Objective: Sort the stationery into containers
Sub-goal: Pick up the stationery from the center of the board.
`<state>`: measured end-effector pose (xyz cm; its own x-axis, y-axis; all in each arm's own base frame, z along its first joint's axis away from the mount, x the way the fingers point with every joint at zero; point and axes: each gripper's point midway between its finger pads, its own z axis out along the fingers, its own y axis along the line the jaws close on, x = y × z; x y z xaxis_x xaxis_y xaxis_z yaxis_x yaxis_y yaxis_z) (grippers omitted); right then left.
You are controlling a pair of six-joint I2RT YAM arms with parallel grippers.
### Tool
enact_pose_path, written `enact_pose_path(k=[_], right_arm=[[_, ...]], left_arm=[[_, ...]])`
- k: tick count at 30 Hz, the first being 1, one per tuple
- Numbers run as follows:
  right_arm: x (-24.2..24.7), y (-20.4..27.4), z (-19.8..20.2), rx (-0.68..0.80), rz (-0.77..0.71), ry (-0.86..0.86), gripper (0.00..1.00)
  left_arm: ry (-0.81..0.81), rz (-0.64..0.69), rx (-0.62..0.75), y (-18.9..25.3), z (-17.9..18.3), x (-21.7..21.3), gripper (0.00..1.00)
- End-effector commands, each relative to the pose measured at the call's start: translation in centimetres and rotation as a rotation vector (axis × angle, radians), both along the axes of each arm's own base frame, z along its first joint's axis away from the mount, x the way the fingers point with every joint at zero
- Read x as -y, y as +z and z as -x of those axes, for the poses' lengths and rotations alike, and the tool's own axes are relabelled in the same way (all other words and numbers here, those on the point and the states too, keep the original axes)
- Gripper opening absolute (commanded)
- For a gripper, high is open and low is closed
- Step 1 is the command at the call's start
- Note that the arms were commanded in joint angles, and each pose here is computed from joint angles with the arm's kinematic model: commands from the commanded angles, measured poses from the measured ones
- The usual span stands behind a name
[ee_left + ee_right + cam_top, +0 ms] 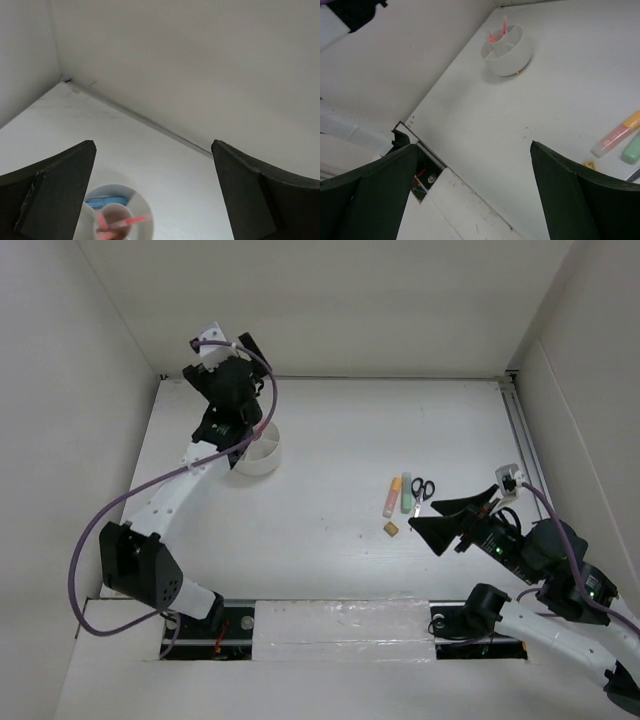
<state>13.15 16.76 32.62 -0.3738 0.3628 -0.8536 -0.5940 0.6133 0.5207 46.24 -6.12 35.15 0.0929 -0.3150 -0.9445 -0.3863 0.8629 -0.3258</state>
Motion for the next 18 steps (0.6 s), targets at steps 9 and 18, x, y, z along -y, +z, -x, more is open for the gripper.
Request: enact_pose_path(k=[9,18], right_arm=[[12.3,4.9,-0.4,-0.069,-0.032,-0.475,0.99],[13.2,4.6,0.8,-0.050,-0.033,-0.441,0.99]], left_arm=[[-0.765,-0.148,-0.134,2.1,8.6,23.3,1.00],[-0.977,-0.303,-0.473,-11.2,10.9,33.1,1.00]])
